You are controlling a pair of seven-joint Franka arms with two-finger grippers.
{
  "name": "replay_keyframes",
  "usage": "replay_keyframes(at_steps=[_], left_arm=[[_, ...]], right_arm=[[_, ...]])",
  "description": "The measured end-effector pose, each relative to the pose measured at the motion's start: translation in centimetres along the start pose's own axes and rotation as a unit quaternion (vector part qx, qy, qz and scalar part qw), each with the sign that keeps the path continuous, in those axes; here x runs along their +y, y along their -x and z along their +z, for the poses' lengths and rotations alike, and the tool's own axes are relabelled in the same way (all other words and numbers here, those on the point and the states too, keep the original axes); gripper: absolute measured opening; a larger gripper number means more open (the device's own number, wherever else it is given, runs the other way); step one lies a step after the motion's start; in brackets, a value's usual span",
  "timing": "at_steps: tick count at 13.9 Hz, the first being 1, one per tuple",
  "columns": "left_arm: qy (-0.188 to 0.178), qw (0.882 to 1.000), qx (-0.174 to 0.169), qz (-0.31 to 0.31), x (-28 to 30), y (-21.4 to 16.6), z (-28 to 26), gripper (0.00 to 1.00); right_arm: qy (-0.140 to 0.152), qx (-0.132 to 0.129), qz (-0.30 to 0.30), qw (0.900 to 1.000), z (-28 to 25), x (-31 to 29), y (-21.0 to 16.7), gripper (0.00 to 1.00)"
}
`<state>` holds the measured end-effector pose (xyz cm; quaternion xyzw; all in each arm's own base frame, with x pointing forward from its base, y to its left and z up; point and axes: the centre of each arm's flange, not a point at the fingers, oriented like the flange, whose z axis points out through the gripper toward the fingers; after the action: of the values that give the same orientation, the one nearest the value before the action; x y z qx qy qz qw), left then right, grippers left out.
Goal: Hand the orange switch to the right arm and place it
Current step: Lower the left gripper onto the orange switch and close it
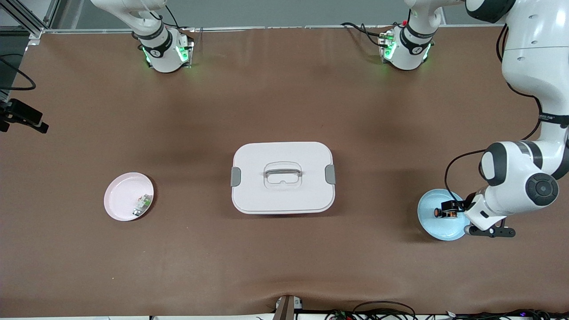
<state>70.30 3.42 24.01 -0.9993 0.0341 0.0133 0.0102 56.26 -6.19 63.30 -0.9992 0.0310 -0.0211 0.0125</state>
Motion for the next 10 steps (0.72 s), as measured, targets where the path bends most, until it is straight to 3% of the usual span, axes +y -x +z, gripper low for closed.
replay_keyframes(at_steps=[10], left_arm=[[0.004, 1.0, 0.008, 0.002, 0.2, -0.3, 3.1, 1.0]], right_arm=[[0.0, 0.0, 0.0, 1.0, 0.0, 0.0, 0.0, 1.0]])
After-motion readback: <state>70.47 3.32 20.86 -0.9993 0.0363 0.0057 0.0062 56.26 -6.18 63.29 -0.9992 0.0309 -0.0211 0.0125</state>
